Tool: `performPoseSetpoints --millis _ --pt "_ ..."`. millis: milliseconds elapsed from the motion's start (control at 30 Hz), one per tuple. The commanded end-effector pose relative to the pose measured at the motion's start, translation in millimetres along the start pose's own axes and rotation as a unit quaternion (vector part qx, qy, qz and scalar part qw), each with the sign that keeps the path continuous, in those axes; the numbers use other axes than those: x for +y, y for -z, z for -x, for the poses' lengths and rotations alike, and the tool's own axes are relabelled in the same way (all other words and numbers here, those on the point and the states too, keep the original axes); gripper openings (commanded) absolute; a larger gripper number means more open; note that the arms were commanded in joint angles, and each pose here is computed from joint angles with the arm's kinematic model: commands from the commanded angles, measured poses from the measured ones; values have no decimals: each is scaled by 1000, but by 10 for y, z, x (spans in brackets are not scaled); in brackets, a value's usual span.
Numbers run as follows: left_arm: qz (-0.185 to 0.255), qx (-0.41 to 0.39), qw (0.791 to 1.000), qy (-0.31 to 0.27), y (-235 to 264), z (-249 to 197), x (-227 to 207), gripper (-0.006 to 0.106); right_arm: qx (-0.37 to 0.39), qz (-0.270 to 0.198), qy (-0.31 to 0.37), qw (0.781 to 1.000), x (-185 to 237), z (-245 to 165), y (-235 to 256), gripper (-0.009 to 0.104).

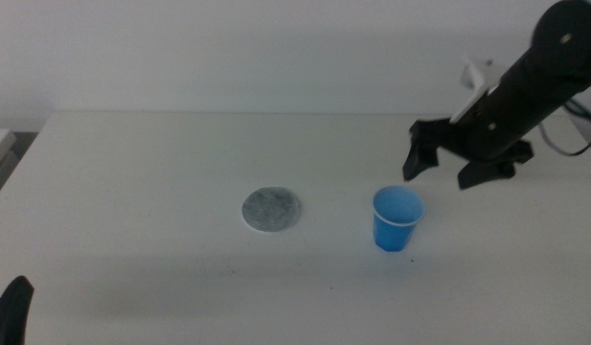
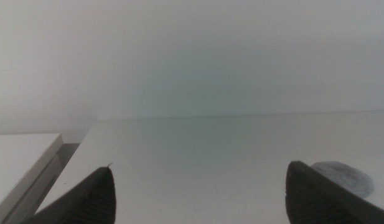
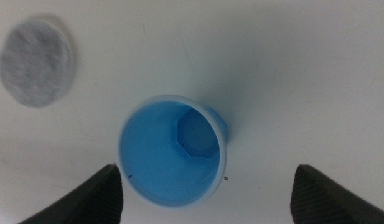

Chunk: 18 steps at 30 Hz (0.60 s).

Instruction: Place an empty cup on a cup mat.

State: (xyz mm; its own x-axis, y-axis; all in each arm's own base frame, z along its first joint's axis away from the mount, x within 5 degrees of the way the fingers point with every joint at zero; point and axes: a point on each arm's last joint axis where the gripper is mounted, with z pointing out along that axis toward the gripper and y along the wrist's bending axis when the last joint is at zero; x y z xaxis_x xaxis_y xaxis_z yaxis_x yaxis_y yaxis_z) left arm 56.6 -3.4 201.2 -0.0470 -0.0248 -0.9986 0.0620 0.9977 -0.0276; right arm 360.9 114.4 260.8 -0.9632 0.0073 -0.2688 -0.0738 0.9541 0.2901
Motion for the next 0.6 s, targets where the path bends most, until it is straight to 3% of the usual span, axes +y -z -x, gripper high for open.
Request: performPoseSetpoints --millis 0,267,333,433,533,567 --pt "-1 -9 1000 2 3 15 -2 94 17 -7 4 1000 15 3 -121 88" --pt "-1 -9 1000 2 3 15 -2 94 53 -19 -7 998 -79 27 -601 88" --pt "-1 -9 1000 2 3 15 -2 94 63 -22 -10 998 -106 20 -703 82" --pt "-1 -9 1000 2 3 15 -2 94 76 -26 -13 997 -134 7 -807 54" --pt "-1 -9 1000 2 3 15 -2 94 68 -25 -12 997 -127 19 -788 -3" --pt "-1 -9 1000 2 3 15 -2 94 62 -22 -14 998 -116 27 -759 -1"
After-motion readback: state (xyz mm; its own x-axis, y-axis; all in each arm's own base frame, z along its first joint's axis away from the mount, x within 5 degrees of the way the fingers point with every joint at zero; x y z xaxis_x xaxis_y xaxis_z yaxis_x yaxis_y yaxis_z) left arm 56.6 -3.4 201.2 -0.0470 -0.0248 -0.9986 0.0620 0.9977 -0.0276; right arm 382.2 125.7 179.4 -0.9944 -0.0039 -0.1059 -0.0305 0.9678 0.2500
